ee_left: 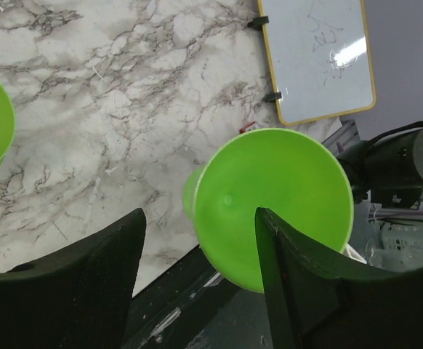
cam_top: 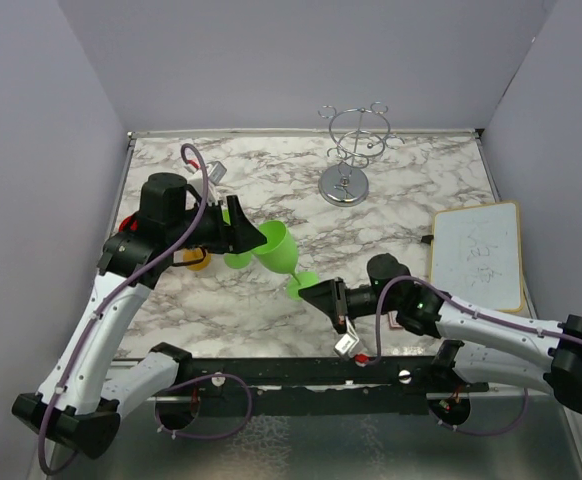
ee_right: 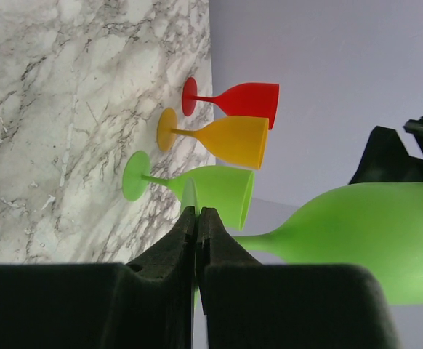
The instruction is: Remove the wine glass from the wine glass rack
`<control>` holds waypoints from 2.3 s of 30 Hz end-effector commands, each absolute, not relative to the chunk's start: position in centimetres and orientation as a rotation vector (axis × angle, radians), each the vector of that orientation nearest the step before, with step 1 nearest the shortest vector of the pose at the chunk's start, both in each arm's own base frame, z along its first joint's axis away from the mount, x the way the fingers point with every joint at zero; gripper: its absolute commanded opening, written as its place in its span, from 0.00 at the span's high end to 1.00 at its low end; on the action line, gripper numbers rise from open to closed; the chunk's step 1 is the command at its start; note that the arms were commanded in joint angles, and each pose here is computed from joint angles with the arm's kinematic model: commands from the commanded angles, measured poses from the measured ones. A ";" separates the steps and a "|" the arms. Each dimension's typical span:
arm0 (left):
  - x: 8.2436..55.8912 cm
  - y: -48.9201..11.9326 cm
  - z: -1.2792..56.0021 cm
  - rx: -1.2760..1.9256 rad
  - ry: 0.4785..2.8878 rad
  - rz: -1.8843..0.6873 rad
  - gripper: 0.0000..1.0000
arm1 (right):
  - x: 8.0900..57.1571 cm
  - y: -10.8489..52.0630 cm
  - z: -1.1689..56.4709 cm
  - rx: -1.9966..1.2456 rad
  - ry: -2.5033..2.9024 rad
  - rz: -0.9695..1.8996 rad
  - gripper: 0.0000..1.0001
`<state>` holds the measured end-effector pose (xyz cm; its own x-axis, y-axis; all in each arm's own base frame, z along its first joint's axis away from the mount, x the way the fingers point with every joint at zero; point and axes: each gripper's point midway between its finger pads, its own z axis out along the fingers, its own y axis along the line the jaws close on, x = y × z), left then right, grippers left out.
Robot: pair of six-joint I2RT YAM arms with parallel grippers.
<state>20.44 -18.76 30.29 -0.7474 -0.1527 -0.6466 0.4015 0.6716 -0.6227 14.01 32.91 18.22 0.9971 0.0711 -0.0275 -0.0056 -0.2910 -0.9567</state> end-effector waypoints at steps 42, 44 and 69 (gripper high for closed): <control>25.6 -16.5 32.8 0.200 2.133 -0.722 1.00 | 18.5 28.2 23.7 -1.050 0.758 0.372 0.01; 26.1 -16.4 32.2 0.192 2.144 -0.701 1.00 | 19.2 27.2 24.5 -0.920 0.852 0.423 0.01; 31.0 -20.5 21.8 0.283 2.333 -0.293 1.00 | 32.4 17.2 21.1 -0.128 1.748 0.550 0.01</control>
<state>29.02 -20.71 22.33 -0.7261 0.0940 -0.6811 0.3170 0.9248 -0.2103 33.05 15.29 21.19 -0.1423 0.2062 -0.9681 -0.3038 0.9218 0.2410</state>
